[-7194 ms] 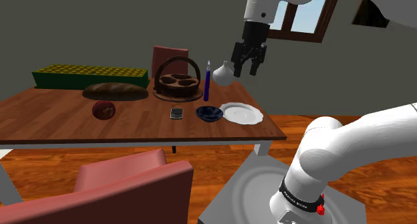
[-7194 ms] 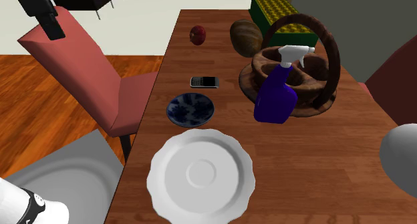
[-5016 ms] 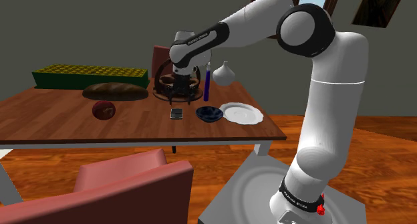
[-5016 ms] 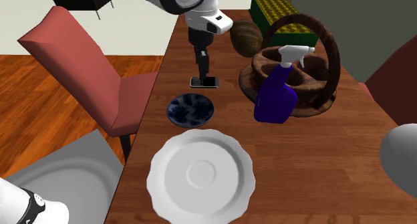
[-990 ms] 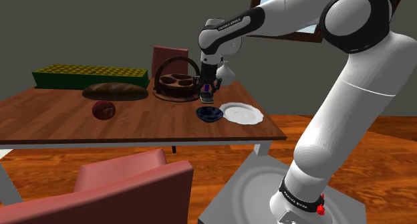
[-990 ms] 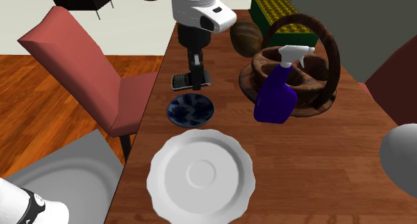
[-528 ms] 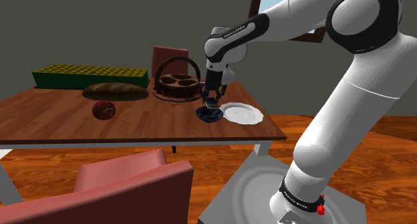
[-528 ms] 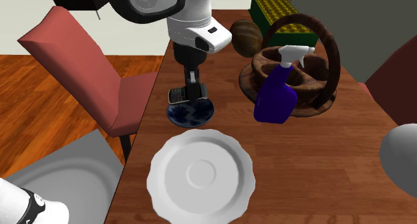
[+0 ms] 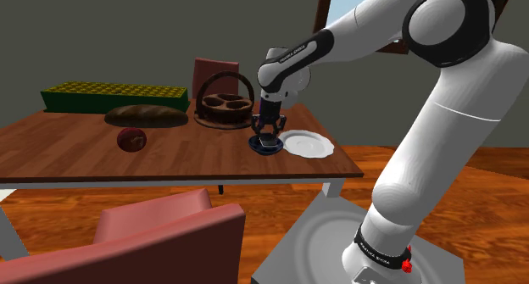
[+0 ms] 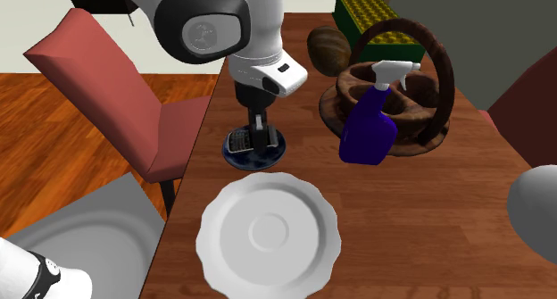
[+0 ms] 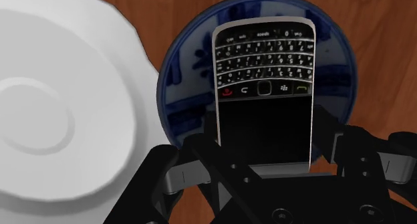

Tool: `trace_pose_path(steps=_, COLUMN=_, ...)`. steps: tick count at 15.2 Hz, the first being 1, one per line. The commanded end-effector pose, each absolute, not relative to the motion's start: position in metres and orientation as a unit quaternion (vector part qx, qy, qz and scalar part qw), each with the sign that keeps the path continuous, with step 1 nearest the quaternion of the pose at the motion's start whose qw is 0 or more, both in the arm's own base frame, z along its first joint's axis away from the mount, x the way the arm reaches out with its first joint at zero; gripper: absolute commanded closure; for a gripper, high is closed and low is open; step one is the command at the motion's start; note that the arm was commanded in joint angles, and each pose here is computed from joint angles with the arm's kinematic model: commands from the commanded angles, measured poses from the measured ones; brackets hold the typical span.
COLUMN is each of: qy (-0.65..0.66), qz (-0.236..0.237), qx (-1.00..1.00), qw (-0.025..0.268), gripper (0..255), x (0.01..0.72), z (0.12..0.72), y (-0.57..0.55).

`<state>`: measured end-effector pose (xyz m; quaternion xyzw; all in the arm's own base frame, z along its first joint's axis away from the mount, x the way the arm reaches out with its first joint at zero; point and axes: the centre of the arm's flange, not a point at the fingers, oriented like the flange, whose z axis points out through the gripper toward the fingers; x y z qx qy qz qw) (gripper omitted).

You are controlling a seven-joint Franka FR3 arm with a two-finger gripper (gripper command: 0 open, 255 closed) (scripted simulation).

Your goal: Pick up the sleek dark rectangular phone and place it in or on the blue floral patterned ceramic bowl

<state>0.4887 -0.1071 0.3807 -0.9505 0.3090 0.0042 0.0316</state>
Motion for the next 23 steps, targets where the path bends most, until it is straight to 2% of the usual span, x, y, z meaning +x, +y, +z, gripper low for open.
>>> trace_pose_path(steps=1, qy=0.309, qz=0.004, qx=-0.951, qw=0.032, gripper=255, x=0.488, z=0.374, y=-0.107)
trace_pose_path(steps=8, qy=0.309, qz=0.004, qx=-0.951, qw=0.032, gripper=255, x=0.488, z=0.374, y=-0.107)
trace_pose_path(steps=9, qy=0.309, qz=0.004, qx=-0.951, qw=0.032, gripper=0, x=0.488, z=0.374, y=-0.107)
trace_pose_path(steps=14, qy=0.309, qz=0.004, qx=-0.951, qw=0.032, gripper=0, x=0.488, z=0.374, y=-0.107)
trace_pose_path(steps=18, qy=0.309, qz=0.004, qx=-0.951, qw=0.032, gripper=0, x=0.488, z=0.424, y=-0.110)
trace_pose_path(steps=23, qy=0.309, qz=0.004, qx=-0.951, qw=0.032, gripper=0, x=0.488, z=0.424, y=-0.110)
